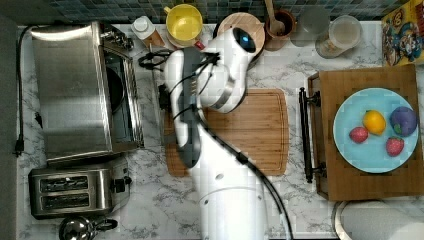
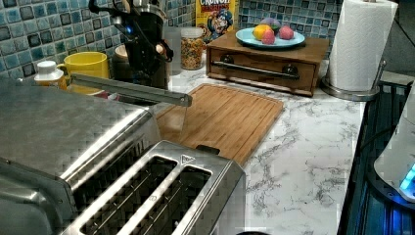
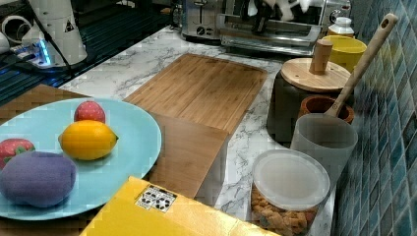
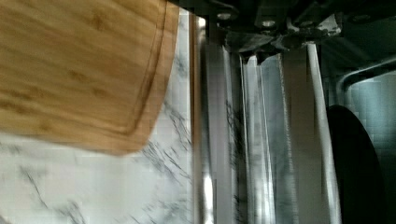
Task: Close the oven.
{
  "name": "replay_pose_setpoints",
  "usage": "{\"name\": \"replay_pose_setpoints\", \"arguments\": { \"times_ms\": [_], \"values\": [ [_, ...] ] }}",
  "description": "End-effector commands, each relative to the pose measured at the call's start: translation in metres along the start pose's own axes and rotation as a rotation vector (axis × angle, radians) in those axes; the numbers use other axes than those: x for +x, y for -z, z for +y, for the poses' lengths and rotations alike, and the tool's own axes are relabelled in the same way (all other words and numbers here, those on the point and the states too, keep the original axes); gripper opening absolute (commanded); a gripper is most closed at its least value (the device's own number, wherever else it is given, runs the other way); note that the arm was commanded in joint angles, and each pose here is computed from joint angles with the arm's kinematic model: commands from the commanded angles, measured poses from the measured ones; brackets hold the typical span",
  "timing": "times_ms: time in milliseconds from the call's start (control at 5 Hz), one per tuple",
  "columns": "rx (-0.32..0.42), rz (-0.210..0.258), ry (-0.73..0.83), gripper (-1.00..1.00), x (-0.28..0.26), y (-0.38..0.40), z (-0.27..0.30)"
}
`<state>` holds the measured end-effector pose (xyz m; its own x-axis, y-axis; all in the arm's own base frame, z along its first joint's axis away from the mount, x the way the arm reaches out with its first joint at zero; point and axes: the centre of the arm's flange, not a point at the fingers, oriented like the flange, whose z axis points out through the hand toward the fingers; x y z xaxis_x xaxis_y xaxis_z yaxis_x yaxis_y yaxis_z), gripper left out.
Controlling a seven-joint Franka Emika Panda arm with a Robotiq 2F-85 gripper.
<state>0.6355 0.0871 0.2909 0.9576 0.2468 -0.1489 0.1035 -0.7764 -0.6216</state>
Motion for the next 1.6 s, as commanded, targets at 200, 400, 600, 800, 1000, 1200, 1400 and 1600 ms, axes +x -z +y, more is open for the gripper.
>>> {"name": "replay_pose_setpoints", "arguments": {
  "times_ms": [200, 400, 600, 800, 1000, 1200, 1400, 1600],
  "values": [
    [-0.261, 0.299, 0.424, -1.0, -0.043, 0.024, -0.264],
    [-0.373, 0.442, 0.465, -1.0, -0.062, 0.026, -0.279],
    [-0.416, 0.543, 0.505, -1.0, -0.089, 0.027, -0.319],
    [-0.422, 0.641, 0.546, -1.0, -0.109, 0.039, -0.34],
    [-0.487, 0.609, 0.476, -1.0, -0.104, 0.042, -0.339],
    [-0.487, 0.61, 0.475, -1.0, -0.104, 0.042, -0.339],
    [-0.487, 0.61, 0.476, -1.0, -0.104, 0.042, -0.339],
    [-0.487, 0.609, 0.475, -1.0, -0.104, 0.042, -0.339]
  ]
}}
